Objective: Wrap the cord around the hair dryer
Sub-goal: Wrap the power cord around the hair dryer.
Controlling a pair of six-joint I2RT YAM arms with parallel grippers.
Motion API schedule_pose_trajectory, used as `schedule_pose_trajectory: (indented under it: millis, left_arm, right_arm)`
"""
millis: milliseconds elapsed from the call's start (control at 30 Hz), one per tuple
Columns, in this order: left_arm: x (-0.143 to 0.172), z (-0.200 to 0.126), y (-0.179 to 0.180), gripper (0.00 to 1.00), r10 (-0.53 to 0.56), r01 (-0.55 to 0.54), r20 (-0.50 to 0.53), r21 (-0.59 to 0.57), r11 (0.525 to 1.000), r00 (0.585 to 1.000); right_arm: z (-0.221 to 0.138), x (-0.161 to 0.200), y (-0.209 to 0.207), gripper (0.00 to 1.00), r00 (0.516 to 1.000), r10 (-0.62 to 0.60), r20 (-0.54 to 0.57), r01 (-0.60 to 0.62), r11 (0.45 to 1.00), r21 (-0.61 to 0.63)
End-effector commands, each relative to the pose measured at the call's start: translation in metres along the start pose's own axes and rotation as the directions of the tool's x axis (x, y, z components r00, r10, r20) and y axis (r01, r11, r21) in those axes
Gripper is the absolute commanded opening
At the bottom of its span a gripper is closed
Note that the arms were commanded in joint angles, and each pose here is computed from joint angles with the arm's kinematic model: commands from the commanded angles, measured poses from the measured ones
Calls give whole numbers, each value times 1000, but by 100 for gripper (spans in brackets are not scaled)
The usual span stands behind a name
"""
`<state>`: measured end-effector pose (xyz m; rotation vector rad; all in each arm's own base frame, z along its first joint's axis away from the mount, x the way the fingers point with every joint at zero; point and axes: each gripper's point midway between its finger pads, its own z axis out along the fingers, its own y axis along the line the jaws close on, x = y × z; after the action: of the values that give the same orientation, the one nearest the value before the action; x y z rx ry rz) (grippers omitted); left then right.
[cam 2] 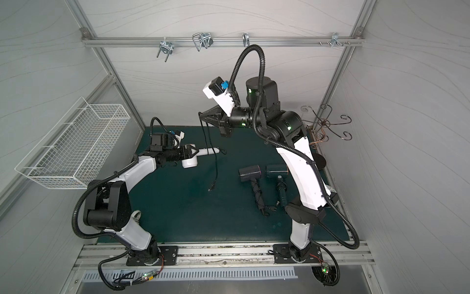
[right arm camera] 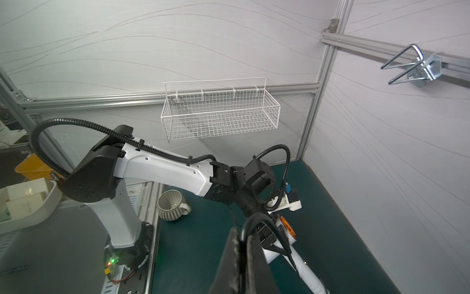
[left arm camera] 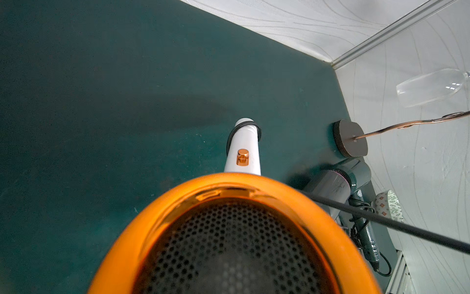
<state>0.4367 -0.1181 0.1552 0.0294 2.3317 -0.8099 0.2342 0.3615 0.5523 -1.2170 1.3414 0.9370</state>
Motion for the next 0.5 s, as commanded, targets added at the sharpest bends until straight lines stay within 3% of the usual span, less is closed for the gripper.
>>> schedule_pose_trajectory:
  millis: [0, 200, 467]
  left_arm:
    - [12, 11, 21, 0, 31, -35, -36, -109, 993, 999]
    - [23, 7, -5, 0, 82, -86, -67, -55, 995, 994]
    - [65, -21, -77, 0, 195, -170, -138, 173, 970, 971]
  right_arm:
    - [-30, -67, 0, 0, 952, -221, 212, 209, 975, 77]
    - [-15, -63, -27, 0, 931, -302, 204, 275, 950, 148]
    - [3, -23, -95, 0, 943, -323, 86, 292, 921, 257]
